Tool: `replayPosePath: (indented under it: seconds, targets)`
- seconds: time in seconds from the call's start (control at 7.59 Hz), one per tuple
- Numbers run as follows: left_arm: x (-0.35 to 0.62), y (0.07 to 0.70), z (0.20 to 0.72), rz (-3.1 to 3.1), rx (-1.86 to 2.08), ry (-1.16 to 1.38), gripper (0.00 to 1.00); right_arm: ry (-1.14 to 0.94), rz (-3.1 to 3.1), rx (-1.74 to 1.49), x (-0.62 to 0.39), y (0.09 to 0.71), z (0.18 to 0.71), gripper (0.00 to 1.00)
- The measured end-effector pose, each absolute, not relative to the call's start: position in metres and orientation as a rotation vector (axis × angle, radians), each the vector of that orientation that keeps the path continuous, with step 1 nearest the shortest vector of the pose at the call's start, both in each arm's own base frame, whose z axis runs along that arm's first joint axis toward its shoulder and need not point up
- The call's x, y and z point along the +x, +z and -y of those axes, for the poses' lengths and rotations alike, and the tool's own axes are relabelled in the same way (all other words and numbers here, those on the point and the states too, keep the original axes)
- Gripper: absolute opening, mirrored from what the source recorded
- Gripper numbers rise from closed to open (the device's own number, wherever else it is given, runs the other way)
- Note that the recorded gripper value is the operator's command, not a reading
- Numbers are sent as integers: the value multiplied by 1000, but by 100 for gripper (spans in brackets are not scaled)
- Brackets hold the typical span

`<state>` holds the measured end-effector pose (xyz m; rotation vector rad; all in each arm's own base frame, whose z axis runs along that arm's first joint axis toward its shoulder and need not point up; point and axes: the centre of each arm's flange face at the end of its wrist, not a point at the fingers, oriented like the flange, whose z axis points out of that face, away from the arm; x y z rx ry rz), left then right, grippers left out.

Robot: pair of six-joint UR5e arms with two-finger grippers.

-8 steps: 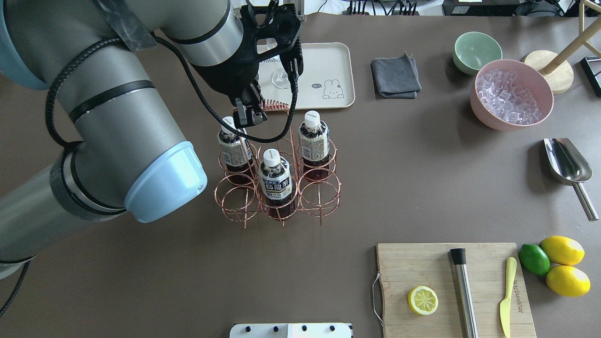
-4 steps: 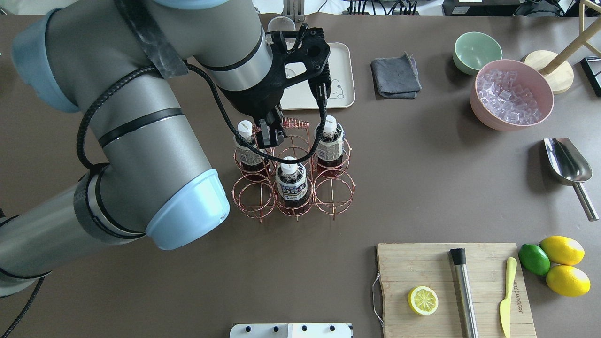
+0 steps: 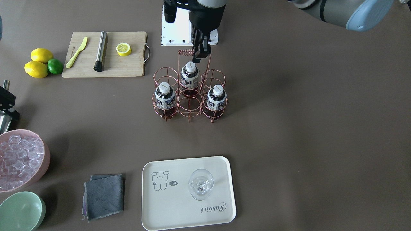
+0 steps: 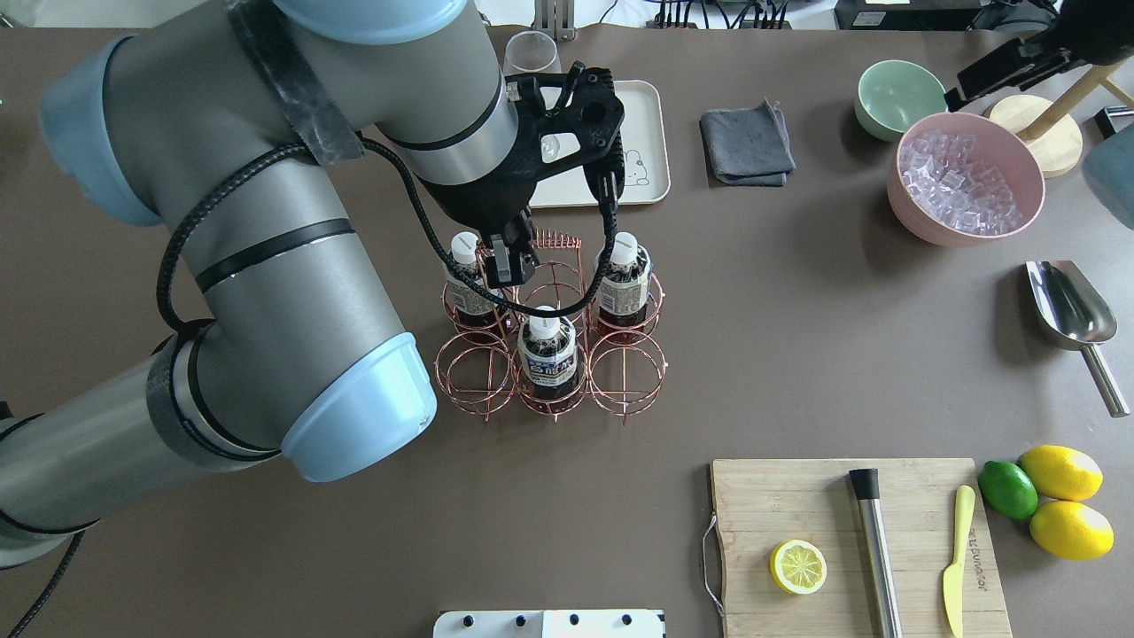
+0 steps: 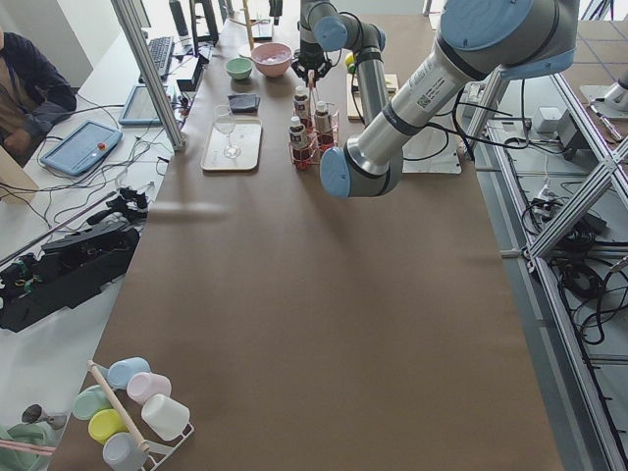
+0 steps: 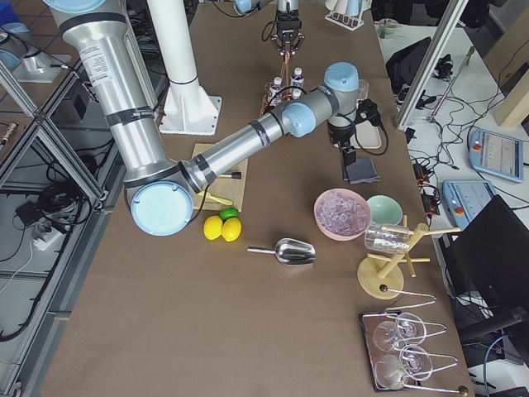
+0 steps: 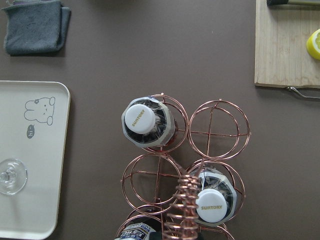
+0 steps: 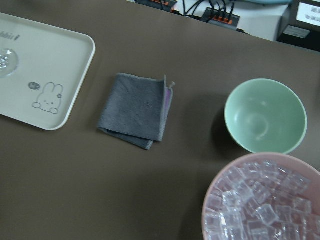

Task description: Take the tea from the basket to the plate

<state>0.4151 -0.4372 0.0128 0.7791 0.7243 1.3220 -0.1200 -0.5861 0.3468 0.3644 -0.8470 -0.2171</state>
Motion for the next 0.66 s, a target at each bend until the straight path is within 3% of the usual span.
replayPosePath:
  seconds: [0.26, 0.66]
  targets:
    - [415, 13, 437, -724, 781, 1322, 0, -327, 938, 521, -202, 273, 577, 100]
    - [414, 12, 436, -725, 782, 1322, 0, -348, 1070, 742, -303, 242, 523, 100]
